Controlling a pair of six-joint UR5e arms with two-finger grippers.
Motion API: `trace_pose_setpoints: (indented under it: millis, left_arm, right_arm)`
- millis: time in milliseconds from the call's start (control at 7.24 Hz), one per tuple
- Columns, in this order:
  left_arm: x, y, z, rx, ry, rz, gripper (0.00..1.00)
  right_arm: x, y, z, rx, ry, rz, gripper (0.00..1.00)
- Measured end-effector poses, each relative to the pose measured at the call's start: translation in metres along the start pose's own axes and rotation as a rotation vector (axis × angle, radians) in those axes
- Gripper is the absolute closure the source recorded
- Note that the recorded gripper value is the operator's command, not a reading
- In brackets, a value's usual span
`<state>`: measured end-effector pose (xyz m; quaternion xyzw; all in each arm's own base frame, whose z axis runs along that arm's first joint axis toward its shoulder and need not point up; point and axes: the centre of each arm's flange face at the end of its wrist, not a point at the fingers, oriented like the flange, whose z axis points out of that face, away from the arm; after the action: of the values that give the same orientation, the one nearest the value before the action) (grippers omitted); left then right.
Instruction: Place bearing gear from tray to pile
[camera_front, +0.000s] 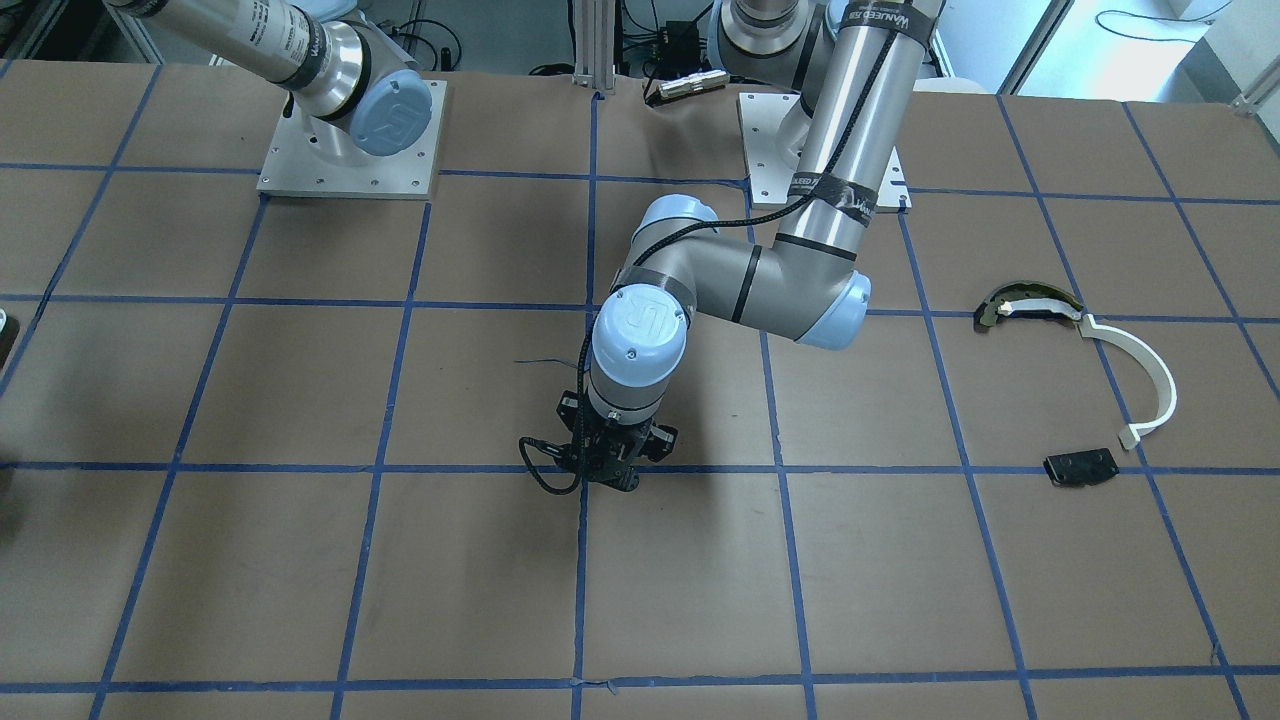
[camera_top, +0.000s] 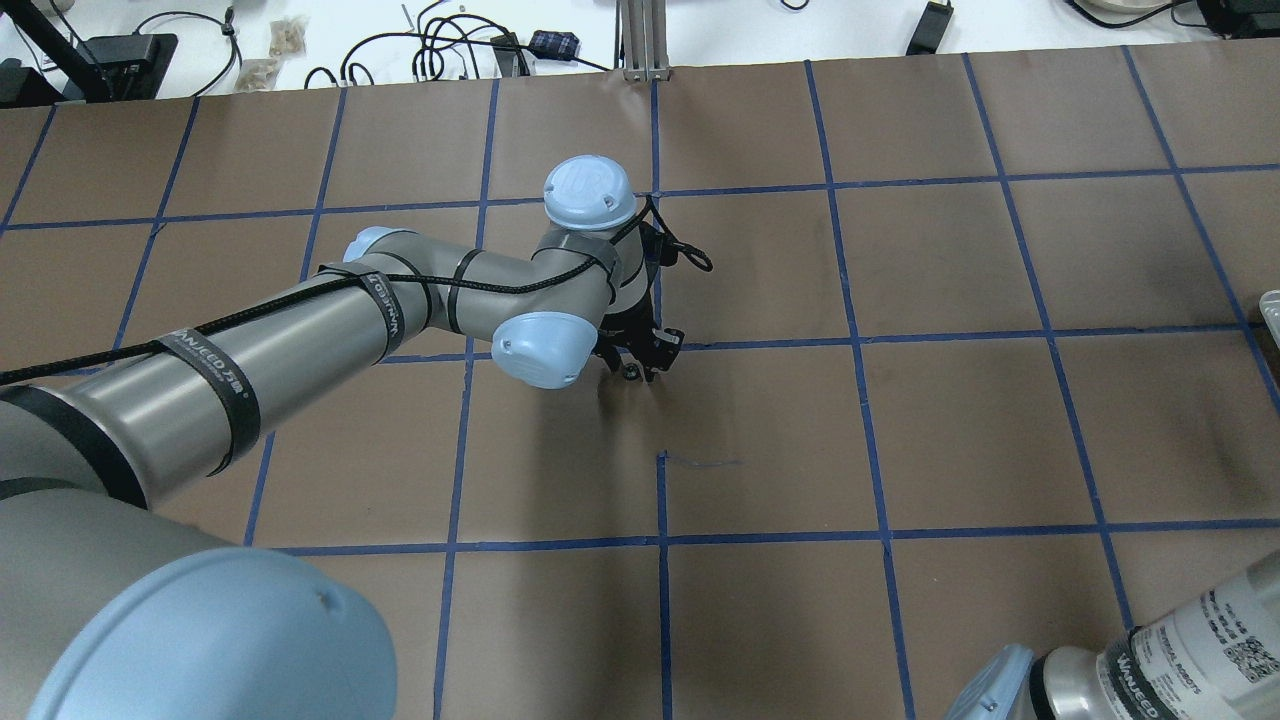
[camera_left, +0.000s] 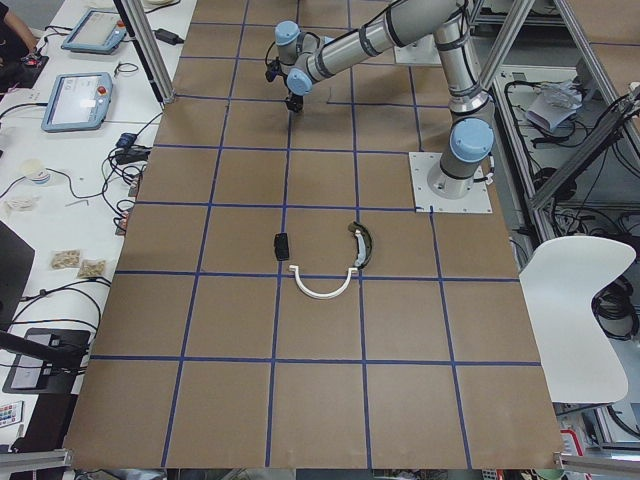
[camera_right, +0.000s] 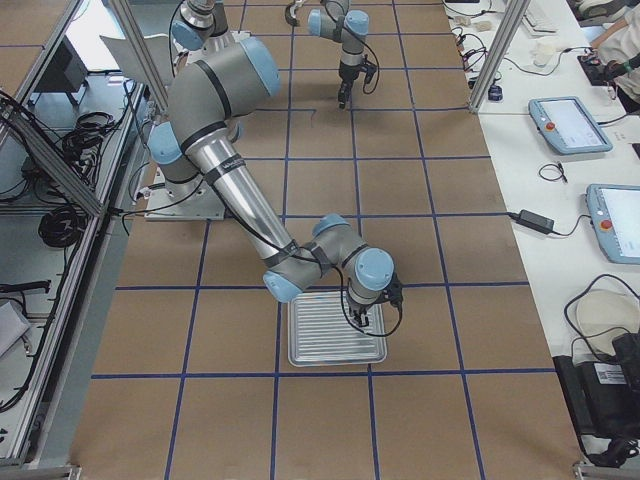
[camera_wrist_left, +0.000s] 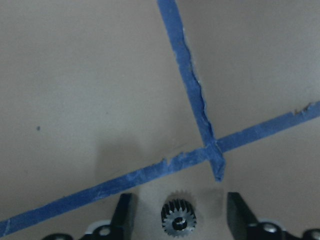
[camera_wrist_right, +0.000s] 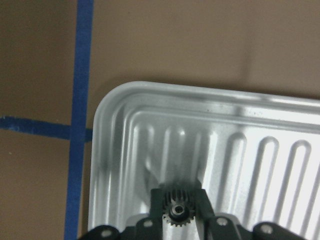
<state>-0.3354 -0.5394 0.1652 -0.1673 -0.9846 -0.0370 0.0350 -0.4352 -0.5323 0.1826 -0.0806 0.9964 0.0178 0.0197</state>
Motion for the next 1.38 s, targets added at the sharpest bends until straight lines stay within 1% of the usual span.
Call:
trace_pose_setpoints:
  millis: [138,276,552,691,829,967,1105,1243,1381]
  left_arm:
    - [0.000,0.000,0.000,-0.002,-0.001,0.002,1.00]
    - [-0.001,-0.001,-0.001,0.000,-0.004,0.008,1.00]
    - [-0.003,-0.002,-0.013,0.012,-0.008,0.020,1.00]
    - [-0.010,-0.004,-0.026,0.009,-0.007,0.011,1.00]
    - [-0.029,-0.009,-0.047,0.002,-0.005,-0.019,1.00]
    - [-0.059,-0.016,-0.071,-0.005,-0.002,-0.066,1.00]
    - [-0.103,-0.017,-0.094,-0.007,0.004,-0.118,1.00]
    - [-0.155,-0.012,-0.111,-0.005,0.010,-0.151,1.00]
    - [-0.217,0.000,-0.121,-0.002,0.015,-0.185,1.00]
  right_arm:
    - [0.000,-0.001,-0.003,0.001,0.006,0.001,0.95]
    - [-0.002,-0.007,-0.017,0.003,0.030,-0.008,0.96]
    - [-0.037,-0.037,-0.074,-0.009,0.120,-0.033,0.97]
    - [-0.074,-0.058,-0.094,-0.011,0.120,-0.004,0.97]
    - [-0.123,-0.086,-0.102,0.001,0.096,0.037,0.97]
    - [-0.181,-0.116,-0.100,0.018,0.055,0.079,0.97]
    - [-0.249,-0.140,-0.092,0.031,0.001,0.142,0.96]
    - [-0.322,-0.156,-0.087,0.039,-0.045,0.217,0.96]
    - [-0.406,-0.169,-0.088,0.045,-0.069,0.286,0.96]
